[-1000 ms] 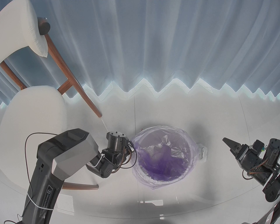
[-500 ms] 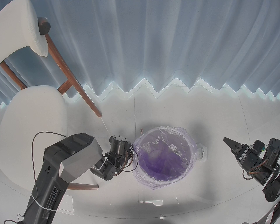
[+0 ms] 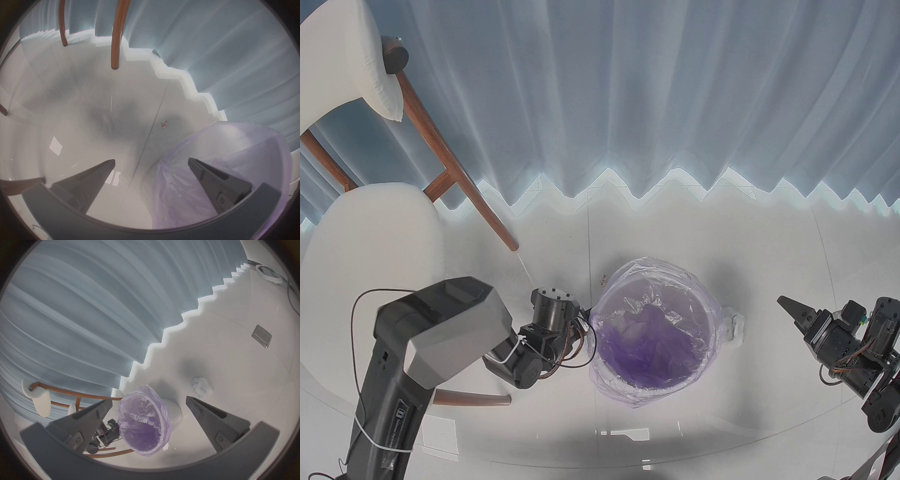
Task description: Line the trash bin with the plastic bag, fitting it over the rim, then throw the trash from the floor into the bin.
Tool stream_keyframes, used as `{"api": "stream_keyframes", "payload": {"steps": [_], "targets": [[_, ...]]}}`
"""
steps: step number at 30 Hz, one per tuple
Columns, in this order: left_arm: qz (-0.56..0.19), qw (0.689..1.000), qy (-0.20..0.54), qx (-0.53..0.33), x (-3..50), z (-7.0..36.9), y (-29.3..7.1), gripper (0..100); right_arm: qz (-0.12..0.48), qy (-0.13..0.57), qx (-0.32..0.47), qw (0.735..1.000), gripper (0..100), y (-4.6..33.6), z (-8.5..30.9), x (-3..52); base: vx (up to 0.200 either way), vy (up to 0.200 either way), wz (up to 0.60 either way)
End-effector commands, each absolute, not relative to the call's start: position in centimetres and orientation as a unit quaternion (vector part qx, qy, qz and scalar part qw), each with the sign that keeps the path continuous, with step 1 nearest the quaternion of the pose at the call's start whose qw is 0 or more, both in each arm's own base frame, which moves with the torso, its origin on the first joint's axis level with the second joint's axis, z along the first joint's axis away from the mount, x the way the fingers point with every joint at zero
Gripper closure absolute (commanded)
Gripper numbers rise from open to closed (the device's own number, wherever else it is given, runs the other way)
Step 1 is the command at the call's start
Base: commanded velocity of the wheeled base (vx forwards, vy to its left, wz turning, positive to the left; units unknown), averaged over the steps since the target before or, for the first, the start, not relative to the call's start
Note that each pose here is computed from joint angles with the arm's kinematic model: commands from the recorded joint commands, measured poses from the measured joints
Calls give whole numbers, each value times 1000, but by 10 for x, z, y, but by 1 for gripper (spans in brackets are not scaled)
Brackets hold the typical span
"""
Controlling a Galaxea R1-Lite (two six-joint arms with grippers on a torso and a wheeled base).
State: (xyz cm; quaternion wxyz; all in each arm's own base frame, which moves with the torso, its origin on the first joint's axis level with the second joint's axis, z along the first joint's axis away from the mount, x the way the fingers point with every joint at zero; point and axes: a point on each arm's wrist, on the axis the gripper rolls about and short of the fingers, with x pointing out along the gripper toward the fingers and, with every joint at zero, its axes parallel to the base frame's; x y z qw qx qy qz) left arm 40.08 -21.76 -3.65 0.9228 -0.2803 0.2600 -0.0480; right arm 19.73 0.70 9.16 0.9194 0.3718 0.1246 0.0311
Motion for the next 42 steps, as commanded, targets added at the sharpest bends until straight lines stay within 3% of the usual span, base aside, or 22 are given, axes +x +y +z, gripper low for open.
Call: {"api": "stream_keyframes", "payload": {"steps": [1,9,14,22,31,36,42], "targets": [[-58,926,237,-288,375,25,-203,0,-3,160,342,926,0,-4,73,202,0,0,0],[-76,924,252,-277,323,62,-189,0,48,157,333,929,0,-7,73,221,0,0,0],[-124,915,254,-290,291,78,-188,0,48,171,333,926,0,-6,65,227,0,0,0],[-225,894,250,-296,231,97,-176,0,33,216,330,918,0,-7,41,234,-200,0,0],[-325,899,162,-246,220,140,-156,0,84,211,273,935,0,-5,29,268,-200,0,0],[-311,918,100,-226,235,185,-152,0,127,213,270,930,0,9,26,280,-40,0,0],[-290,930,99,-201,195,197,-127,0,142,183,265,936,0,14,29,310,0,0,0]]}}
